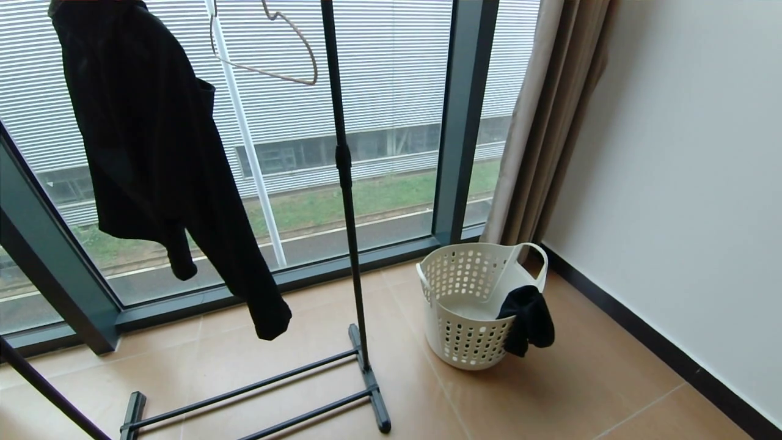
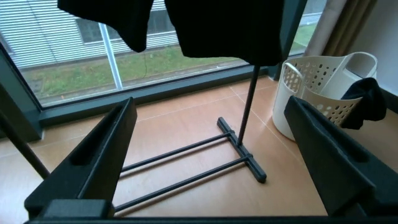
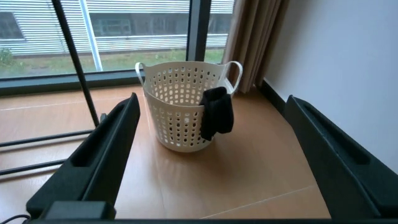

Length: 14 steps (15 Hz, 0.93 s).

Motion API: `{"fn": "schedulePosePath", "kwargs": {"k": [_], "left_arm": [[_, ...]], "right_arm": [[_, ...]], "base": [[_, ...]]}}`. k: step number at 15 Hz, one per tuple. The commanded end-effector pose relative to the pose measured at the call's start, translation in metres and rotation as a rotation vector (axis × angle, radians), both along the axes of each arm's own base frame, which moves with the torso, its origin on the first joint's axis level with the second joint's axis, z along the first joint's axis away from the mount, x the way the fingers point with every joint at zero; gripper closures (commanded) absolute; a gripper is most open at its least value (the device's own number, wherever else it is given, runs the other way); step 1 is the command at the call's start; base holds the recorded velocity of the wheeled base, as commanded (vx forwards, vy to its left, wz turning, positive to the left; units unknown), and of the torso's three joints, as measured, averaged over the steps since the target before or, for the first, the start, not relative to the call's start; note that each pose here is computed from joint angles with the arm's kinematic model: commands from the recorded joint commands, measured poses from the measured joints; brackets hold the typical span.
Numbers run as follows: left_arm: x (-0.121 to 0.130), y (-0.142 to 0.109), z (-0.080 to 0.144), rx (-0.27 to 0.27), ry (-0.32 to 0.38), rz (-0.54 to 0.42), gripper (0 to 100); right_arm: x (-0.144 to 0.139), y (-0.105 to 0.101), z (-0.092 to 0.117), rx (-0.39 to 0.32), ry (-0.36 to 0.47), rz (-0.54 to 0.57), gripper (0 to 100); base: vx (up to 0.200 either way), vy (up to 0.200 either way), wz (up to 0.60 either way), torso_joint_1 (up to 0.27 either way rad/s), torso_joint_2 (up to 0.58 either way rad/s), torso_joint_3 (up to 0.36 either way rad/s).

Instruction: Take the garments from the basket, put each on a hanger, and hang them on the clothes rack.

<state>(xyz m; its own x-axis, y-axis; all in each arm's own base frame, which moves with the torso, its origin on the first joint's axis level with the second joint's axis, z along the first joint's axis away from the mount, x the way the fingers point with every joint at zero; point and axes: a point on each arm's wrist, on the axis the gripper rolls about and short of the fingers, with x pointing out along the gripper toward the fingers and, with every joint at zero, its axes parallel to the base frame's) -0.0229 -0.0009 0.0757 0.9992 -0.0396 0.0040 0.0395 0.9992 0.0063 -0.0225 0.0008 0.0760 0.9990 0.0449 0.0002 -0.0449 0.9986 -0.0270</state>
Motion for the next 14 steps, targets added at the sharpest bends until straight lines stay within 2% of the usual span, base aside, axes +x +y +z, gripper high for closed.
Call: {"fn": "schedulePosePath", "kwargs": {"k": [1,5,13,14], "left_arm": [[0.0001,0.0000,0.0001,0.000,0.001,0.000,0],[0.0001,0.0000,-0.0001,0.000,0.003,0.000,0],[0.0001,0.0000,-0.0001,0.000,0.003,0.000,0],[0.0001,0.0000,0.0001,0.000,0.001,0.000,0]], "right_arm": [[0.0000,0.0000,0.0001,-0.001,-0.001,0.000,0],[0.0000,0.0000,0.0001,-0.001,-0.001,0.000,0],[0.0000,0.0000,0.0001,-0.001,-0.001,0.000,0],[0.0000,0.0000,0.0001,-0.001,-0.001,0.000,0]], "base": [[0.000,-0.200,0.00,0.002,0.00,-0.007],[0.000,-0.200,0.00,0.000,0.00,0.002],[0.200,0.000,0.00,0.002,0.00,0.002],[0.200,-0.200,0.00,0.002,0.01,-0.002]]}}
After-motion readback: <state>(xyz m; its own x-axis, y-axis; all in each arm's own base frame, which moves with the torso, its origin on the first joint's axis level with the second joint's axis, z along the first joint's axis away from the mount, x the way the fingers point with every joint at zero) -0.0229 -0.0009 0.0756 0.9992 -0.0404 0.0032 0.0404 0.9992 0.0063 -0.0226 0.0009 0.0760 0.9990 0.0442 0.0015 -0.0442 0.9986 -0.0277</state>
